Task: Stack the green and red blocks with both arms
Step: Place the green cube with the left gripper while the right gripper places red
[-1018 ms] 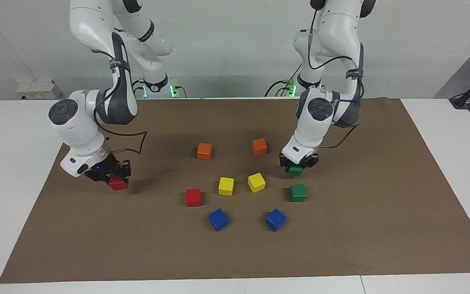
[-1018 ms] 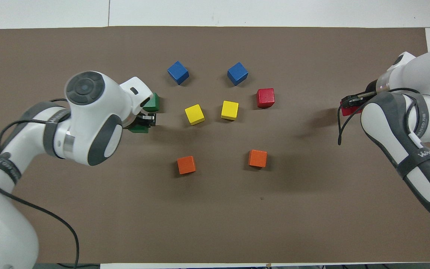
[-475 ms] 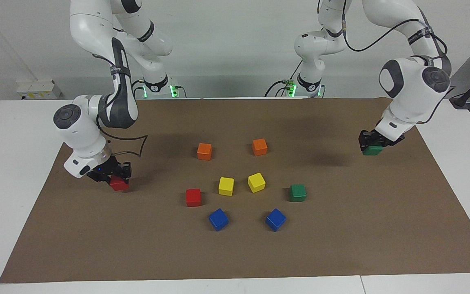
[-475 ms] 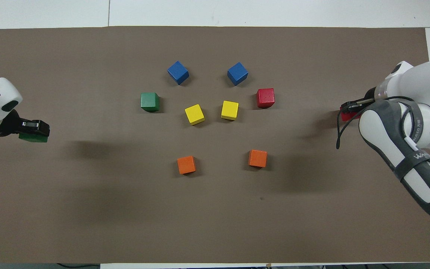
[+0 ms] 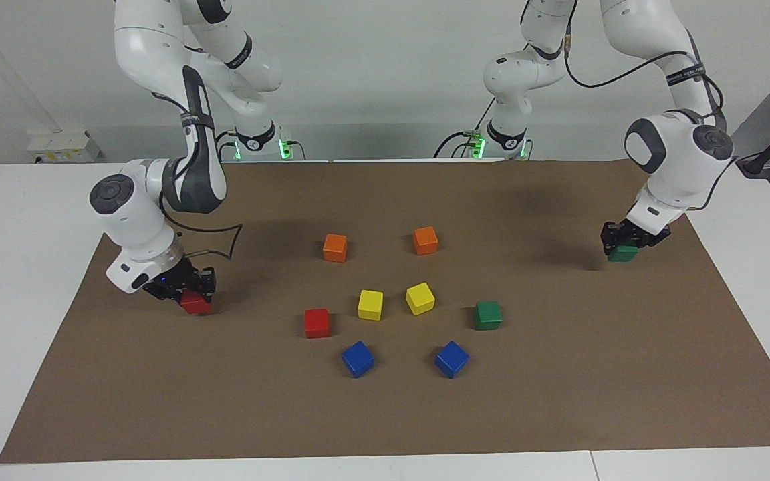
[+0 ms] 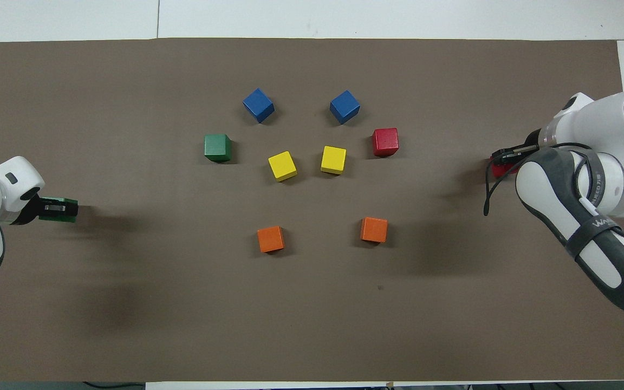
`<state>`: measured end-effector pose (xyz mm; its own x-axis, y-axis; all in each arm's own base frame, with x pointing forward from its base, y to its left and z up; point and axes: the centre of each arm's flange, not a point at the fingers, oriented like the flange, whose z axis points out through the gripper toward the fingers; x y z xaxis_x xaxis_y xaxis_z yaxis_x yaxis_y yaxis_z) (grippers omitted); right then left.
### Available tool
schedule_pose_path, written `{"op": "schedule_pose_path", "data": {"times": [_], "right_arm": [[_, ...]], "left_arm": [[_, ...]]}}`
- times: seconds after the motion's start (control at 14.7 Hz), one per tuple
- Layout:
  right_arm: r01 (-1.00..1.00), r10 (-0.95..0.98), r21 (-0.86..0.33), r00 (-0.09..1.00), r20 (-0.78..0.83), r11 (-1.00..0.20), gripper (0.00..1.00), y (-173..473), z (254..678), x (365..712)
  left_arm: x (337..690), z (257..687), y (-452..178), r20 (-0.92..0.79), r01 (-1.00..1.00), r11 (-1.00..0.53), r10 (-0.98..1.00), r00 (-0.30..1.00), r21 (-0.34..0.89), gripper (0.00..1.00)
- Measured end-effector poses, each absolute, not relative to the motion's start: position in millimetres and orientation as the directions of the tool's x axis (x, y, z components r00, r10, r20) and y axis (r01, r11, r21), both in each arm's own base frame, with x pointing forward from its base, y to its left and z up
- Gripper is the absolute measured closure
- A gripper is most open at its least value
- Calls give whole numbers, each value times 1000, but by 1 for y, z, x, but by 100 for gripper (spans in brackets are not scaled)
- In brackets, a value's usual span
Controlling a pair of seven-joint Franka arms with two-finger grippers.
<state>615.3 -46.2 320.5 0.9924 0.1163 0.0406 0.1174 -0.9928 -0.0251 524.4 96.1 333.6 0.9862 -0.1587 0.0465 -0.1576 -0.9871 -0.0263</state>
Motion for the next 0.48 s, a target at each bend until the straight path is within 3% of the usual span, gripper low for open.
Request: {"op": "schedule_pose_path", "data": {"times": [0.48], "right_arm": [[113, 112, -28, 993, 31, -993, 44, -49, 315, 614]], "left_arm": [[505, 305, 101, 68, -155, -987, -157, 985, -33, 45]]}}
